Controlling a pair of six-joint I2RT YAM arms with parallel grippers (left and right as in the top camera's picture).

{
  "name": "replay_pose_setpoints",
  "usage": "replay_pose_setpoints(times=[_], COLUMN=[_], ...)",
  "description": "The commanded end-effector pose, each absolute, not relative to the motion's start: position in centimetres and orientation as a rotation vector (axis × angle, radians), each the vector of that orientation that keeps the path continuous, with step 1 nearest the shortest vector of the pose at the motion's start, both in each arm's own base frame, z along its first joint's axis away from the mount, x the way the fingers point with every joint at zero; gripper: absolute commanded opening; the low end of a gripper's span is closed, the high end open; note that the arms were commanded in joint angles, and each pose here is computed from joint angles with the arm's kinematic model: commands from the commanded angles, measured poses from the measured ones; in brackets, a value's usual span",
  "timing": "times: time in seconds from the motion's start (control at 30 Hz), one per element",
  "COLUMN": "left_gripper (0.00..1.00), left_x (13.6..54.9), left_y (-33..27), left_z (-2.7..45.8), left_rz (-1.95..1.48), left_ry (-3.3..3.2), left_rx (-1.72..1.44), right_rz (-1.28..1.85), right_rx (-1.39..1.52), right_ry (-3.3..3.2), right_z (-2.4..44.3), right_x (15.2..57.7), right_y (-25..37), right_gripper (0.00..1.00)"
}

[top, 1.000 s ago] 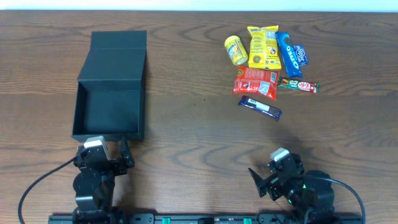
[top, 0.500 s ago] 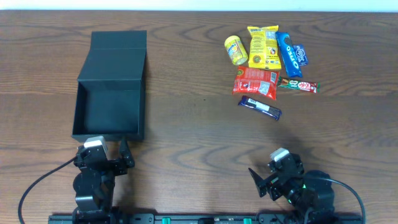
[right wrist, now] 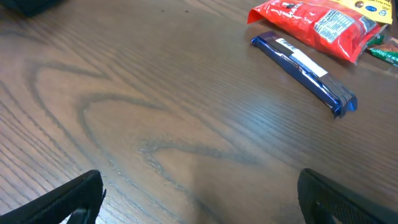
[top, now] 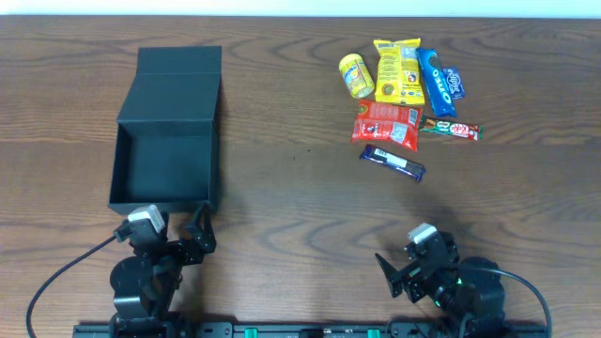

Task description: Pack container

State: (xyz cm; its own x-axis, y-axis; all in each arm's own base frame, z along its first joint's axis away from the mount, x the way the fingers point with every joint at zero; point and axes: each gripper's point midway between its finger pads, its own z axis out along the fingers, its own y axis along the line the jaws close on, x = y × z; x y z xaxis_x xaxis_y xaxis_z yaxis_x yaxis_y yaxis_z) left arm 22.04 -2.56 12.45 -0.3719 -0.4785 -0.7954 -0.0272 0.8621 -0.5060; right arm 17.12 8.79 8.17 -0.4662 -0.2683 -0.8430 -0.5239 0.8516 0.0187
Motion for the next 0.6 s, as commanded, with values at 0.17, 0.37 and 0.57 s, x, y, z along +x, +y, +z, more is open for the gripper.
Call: replay_pose_setpoints(times=[0.17, 0.37, 0.57], left_gripper=[0.96, 0.96, 0.96], left_x=[21.3, 21.8, 24.2], left_y=[-5.3, -3.7, -2.0], left_z=[13.2, 16.1, 17.3], left_rz=[-0.7, -0.488, -0.305], left_ry=[1.924, 1.965, 2.147], left_rx=[-0.321, -0.234, -0.195], right_rz=[0.339, 0.339, 0.339], right_rx=[-0.56, -0.56, -0.56], right_ry=[2.077, 2.077, 2.077], right_z=[8.2, 8.2, 8.2], right_x=[17.2, 17.2, 17.2], right_y=[8.7, 8.7, 8.7], right_gripper=[0.99, 0.99, 0.99])
